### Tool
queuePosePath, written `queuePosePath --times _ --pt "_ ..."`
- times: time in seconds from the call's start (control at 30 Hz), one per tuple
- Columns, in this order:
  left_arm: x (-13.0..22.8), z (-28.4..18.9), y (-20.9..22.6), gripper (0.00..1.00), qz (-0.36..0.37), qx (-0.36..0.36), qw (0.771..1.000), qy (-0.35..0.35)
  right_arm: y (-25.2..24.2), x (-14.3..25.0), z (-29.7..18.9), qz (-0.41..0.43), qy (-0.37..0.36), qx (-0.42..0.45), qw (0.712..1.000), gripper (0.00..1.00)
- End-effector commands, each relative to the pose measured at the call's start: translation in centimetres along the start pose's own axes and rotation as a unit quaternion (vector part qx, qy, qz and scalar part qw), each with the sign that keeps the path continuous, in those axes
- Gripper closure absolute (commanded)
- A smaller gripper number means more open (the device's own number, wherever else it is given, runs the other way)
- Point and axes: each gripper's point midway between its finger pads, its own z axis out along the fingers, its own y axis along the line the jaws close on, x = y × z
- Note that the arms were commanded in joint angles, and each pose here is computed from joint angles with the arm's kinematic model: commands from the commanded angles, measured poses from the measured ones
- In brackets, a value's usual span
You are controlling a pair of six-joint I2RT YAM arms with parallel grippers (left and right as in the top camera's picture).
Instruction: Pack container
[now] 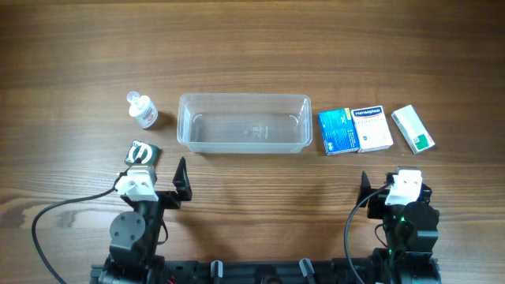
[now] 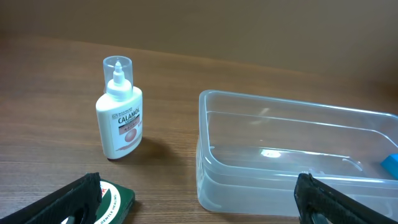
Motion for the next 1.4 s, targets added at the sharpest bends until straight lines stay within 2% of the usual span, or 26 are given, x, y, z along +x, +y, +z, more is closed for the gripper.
queuePosePath --times 0.0,1.1,1.2,1.37 --pt "0.11 0.03 0.13 0.00 0.000 -0.005 1.000 0.002 0.28 -0.13 -0.07 0.009 -0.001 -0.009 1.000 0.00" --pt "0.11 0.03 0.13 0.00 0.000 -0.005 1.000 0.002 0.27 -0.13 -0.07 0.009 -0.001 -0.009 1.000 0.00" --pt "0.11 0.03 0.13 0.00 0.000 -0.005 1.000 0.002 -0.02 -0.12 -0.06 -0.029 0.000 -0.001 1.000 0.00" --pt "0.11 0.03 0.13 0.00 0.000 -0.005 1.000 0.002 0.01 -0.13 -0.06 -0.028 0.000 -0.002 1.000 0.00"
